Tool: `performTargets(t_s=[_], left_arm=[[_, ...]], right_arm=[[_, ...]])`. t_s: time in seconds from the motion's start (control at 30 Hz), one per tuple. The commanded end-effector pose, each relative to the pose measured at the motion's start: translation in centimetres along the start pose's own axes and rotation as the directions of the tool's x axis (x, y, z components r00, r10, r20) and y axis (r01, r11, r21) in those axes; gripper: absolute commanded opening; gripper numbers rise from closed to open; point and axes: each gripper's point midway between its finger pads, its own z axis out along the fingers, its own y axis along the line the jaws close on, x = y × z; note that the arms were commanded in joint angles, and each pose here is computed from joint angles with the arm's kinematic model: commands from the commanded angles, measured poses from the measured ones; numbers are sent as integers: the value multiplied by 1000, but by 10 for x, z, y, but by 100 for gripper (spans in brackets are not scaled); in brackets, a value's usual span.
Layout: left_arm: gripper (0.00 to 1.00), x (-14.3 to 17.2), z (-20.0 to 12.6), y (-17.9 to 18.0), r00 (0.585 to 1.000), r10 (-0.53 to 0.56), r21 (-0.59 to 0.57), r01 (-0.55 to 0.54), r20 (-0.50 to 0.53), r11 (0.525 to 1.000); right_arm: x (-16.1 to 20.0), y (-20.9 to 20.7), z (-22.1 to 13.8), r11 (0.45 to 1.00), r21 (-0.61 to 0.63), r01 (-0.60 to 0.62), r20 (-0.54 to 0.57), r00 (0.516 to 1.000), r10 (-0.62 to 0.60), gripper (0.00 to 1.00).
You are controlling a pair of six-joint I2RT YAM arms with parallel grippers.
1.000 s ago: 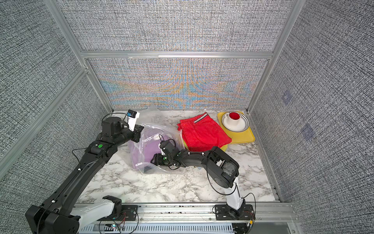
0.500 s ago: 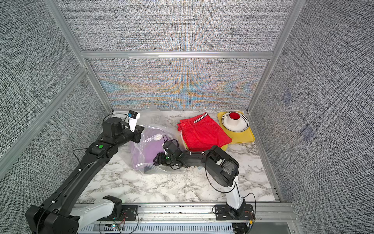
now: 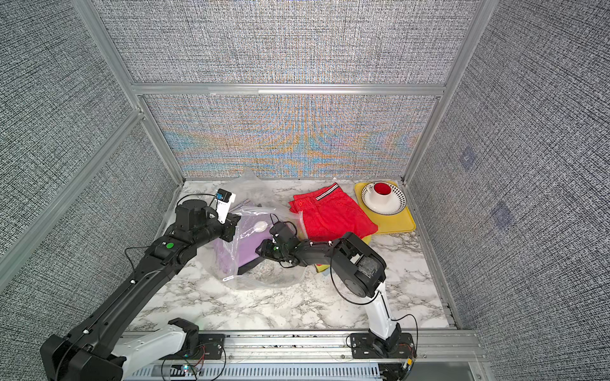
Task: Take the trousers out of the vacuum bag
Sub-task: Take out the trousers from the vacuum bag.
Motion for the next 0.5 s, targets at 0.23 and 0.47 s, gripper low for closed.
performTargets(t_s=[0.23,0.47], left_arm=[[0,10,8,1,999,-2,-7,2,-44,1000],[0,10,12,0,999,1,-4,-1,-49,1000]], right_arm=[[-42,35,-9,996,-61,62,118,991,-55,51],[-43,34,-6,996,-64,55,119,992,-47,51]])
